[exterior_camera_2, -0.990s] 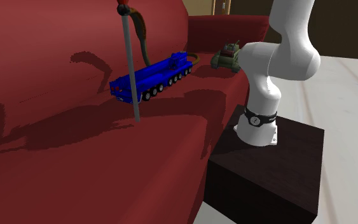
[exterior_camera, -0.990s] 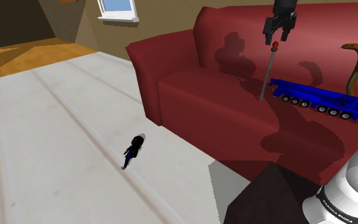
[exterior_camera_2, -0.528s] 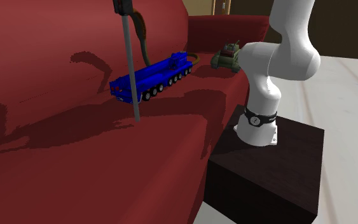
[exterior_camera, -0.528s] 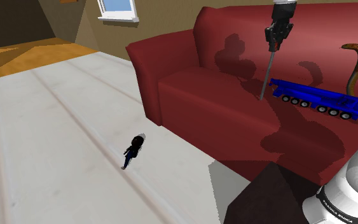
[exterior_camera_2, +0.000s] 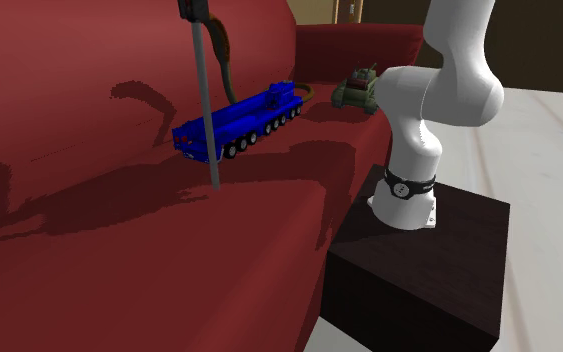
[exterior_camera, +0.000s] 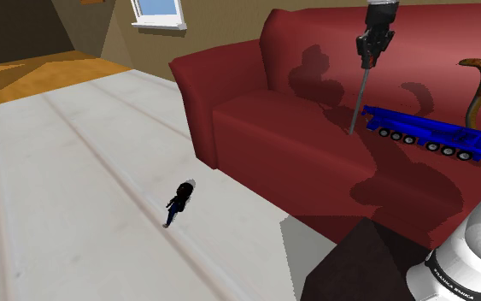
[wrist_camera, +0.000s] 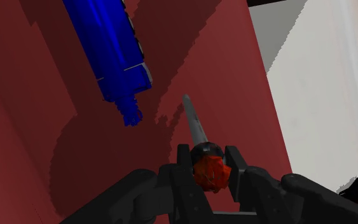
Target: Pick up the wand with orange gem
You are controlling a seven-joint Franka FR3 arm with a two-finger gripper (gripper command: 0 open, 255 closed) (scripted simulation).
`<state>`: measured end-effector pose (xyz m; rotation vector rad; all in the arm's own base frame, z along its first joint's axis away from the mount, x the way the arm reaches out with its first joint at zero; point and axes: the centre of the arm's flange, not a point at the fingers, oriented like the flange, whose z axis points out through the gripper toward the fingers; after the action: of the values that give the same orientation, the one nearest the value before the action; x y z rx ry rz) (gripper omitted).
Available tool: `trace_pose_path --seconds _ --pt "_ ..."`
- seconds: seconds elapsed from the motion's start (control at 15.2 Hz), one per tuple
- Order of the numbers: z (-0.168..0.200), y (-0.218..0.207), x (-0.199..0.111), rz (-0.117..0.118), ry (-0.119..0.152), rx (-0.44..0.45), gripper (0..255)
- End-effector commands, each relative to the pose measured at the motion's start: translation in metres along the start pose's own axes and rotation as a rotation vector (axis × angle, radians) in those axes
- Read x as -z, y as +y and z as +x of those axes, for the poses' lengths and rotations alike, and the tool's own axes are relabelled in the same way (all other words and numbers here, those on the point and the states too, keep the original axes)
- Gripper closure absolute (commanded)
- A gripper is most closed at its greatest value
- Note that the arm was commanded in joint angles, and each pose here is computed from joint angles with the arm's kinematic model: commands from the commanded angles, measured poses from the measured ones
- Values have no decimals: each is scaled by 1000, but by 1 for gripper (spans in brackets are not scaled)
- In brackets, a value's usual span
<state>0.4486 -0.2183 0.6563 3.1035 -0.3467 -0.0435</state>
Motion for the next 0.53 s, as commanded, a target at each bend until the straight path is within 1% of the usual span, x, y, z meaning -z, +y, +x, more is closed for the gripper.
trace_pose_path --seconds 0.0,0.46 --pt "0 0 8 0 -1 0 255" --pt "-1 1 45 0 -1 0 255"
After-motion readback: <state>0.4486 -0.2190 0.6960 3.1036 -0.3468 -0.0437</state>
